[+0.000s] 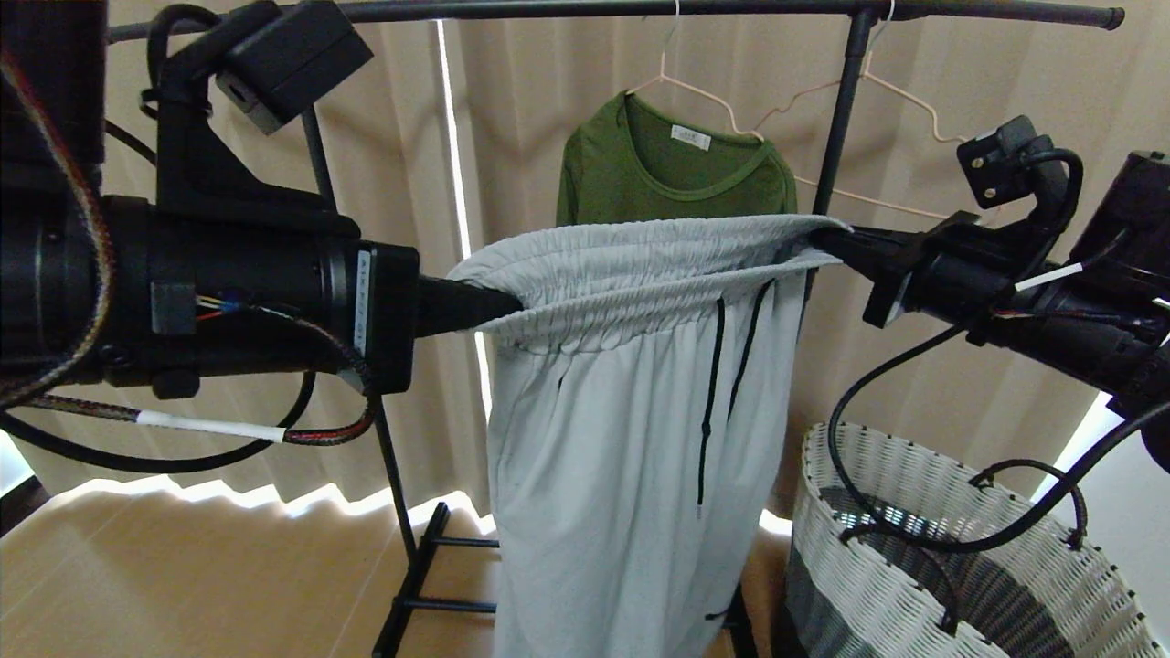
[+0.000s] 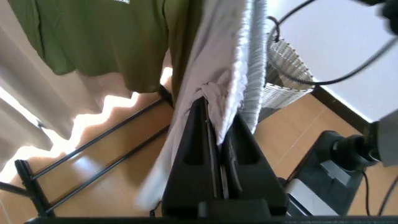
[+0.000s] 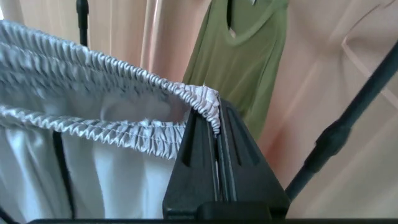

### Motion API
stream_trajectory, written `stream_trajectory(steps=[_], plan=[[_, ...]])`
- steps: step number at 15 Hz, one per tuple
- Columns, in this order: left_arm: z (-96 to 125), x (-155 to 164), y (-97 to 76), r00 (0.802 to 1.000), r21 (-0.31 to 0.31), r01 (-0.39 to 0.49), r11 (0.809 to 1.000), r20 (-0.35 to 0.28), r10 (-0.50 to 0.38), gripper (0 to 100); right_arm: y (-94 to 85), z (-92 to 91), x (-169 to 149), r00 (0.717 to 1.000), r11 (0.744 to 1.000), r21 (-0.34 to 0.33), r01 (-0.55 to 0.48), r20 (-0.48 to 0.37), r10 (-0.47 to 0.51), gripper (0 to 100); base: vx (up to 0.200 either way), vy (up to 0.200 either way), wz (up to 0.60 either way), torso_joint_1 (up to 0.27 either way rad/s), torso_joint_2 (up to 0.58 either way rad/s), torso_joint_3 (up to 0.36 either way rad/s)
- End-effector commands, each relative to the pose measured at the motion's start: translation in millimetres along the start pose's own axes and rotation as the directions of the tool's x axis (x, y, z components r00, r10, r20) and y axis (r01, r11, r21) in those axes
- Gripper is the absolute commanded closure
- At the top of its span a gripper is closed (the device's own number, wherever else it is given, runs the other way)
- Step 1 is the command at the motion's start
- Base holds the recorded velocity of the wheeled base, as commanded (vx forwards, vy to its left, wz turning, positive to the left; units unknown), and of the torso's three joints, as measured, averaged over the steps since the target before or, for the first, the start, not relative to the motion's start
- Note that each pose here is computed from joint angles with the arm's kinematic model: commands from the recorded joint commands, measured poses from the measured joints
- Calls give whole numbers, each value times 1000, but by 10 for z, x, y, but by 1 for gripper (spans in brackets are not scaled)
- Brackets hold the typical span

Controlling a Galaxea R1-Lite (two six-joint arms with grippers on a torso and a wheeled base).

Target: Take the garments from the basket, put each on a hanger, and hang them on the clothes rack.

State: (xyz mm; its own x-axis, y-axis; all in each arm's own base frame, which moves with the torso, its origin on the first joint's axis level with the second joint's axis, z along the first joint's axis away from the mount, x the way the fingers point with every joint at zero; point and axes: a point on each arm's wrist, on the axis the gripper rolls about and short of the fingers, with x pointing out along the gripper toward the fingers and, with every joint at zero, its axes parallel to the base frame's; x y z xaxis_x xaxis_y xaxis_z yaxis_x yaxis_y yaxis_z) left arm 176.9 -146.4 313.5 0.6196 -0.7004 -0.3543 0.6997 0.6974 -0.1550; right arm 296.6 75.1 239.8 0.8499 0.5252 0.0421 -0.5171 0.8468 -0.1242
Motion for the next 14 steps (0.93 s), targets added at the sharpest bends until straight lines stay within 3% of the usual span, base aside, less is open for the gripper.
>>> stream_trajectory(steps=[1,4,6,8,10,14], plan=[[9,-57,-22,1000,4,7,1000,15,-7,100,2,-94,69,1000,1000,9,-7,-27,7,100,0,0,0,0,0,0],[65,22,32,999,25,-14,1000,30,14,100,10,-36,-38,999,1000,-2,26,-24,-26,100,0,0,0,0,0,0],[196,207,326,989,84,-136,987,74,130,100,28,99,-193,998,998,-5,58,-24,-58,100,0,0,0,0,0,0],[273,435,458,961,122,-255,959,142,237,100,72,259,-367,998,998,-9,60,-8,-60,100,0,0,0,0,0,0],[165,608,502,947,124,-314,941,119,300,100,98,261,-444,998,998,-9,60,-11,-60,100,0,0,0,0,0,0],[179,595,475,946,128,-312,941,128,297,100,111,247,-453,998,998,-7,56,-17,-56,100,0,0,0,0,0,0]])
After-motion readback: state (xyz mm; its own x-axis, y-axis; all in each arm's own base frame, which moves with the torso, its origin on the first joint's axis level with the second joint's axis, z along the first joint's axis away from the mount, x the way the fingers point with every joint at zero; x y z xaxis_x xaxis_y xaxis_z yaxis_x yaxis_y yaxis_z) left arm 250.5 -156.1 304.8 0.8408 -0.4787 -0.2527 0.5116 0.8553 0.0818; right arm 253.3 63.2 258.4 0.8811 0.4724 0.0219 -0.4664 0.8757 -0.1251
